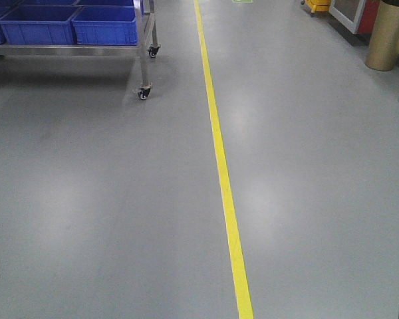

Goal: Move and align brake pads A on conveyor
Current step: 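Turn and drive up to the steel table with two pads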

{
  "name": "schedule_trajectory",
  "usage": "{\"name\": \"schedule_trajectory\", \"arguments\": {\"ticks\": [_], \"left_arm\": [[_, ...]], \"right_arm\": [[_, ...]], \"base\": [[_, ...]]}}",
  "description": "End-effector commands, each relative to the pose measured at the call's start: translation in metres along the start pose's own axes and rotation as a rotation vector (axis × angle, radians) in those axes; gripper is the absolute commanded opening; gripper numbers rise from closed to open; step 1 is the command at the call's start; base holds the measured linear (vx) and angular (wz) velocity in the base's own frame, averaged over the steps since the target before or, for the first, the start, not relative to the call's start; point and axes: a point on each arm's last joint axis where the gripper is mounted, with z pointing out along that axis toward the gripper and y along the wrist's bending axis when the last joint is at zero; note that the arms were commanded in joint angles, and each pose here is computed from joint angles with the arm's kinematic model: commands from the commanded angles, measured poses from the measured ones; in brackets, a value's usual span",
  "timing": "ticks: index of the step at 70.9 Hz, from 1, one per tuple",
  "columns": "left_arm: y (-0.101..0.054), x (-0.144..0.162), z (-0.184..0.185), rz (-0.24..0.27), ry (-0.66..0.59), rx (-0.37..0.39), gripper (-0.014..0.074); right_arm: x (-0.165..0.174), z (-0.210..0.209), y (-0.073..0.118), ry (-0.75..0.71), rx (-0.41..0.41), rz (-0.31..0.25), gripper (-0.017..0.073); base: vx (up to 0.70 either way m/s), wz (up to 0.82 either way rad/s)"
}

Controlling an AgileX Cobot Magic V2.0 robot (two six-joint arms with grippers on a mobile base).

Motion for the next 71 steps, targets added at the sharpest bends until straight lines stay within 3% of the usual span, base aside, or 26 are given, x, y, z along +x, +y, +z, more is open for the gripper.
{"name": "schedule_trajectory", "arguments": {"ticks": [1,37,71], "left_arm": [[-0.0021,-0.0151,-0.0039,0.000,-0.101,0.014,-0.0006],[-0.0021,-0.0151,-0.0039,0.000,-0.101,0.014,-0.0006],[-0.0021,-0.0151,-0.0039,0.000,-0.101,0.014,-0.0006]], "right_arm": [[-0.0132,-0.0042,0.0002,-0.087,-0.002,-0.009,-0.0009],[-0.0132,-0.0042,0.0002,-0.087,-0.002,-0.009,-0.0009],[-0.0132,-0.0042,0.0002,-0.087,-0.002,-0.009,-0.0009]], "base": [[0.51,0.02],[0.40,0.01],[0.18,0.10]]}}
